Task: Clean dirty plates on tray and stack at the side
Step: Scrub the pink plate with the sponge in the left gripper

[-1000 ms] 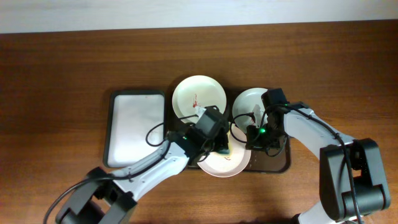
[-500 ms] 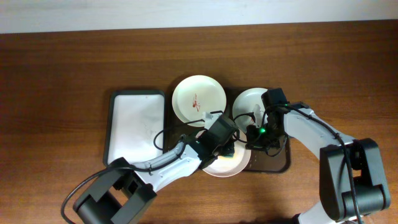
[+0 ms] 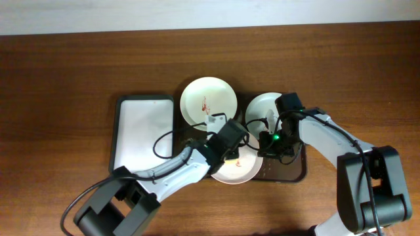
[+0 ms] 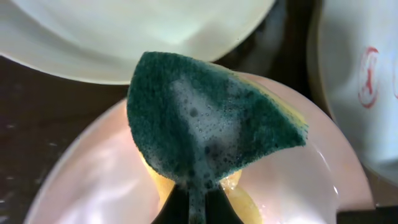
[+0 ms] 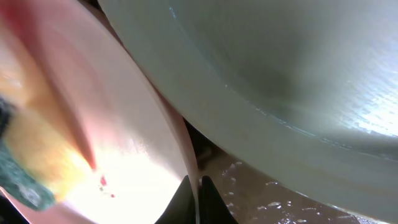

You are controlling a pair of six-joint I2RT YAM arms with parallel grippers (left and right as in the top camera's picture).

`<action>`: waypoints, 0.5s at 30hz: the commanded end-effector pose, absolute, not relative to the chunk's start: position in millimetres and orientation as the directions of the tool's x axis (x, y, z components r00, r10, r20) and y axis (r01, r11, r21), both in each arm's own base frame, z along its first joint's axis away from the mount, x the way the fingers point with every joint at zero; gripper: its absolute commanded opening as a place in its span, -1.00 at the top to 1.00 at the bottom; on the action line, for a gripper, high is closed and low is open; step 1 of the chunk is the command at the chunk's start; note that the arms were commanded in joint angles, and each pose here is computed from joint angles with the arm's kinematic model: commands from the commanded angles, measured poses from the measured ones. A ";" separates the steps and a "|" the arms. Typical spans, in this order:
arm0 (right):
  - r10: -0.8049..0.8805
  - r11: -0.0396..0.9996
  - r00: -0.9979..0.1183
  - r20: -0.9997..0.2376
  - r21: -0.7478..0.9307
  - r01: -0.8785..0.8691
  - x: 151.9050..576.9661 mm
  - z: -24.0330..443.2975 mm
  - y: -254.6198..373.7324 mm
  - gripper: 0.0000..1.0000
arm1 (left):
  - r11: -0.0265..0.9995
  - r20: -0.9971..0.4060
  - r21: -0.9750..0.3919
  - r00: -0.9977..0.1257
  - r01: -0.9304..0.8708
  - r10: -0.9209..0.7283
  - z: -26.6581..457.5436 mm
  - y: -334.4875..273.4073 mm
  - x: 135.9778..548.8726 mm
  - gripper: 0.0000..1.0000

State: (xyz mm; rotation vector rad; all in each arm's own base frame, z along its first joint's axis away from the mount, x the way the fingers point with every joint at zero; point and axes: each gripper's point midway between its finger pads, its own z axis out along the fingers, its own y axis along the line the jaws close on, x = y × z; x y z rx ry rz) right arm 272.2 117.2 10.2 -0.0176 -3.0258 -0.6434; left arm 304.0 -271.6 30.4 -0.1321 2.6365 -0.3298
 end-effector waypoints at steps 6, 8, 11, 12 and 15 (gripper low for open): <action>0.007 0.927 -0.998 0.061 0.374 0.029 269.9 4.9 112.8 0.92 | 0.870 -0.201 -0.492 -0.977 0.034 -0.076 42.5 -309.7 259.4 1.00; 0.007 0.927 -0.998 0.060 0.375 0.029 270.0 4.9 112.8 0.92 | 0.854 -0.158 -0.518 -0.986 0.042 -0.048 43.1 -315.7 248.8 1.00; 0.007 0.927 -0.998 0.061 0.375 0.029 269.8 4.9 112.8 0.92 | 0.855 -0.157 -0.516 -0.987 0.059 -0.026 42.7 -321.8 240.2 1.00; 0.007 0.927 -0.998 0.061 0.375 0.029 269.8 4.9 112.8 0.92 | 0.857 -0.153 -0.514 -0.988 0.051 -0.033 42.3 -323.3 238.0 1.00; 0.007 0.927 -0.998 0.061 0.375 0.029 269.9 4.9 112.8 0.92 | 0.882 -0.204 -0.468 -0.977 0.046 -0.058 39.6 -319.9 242.6 1.00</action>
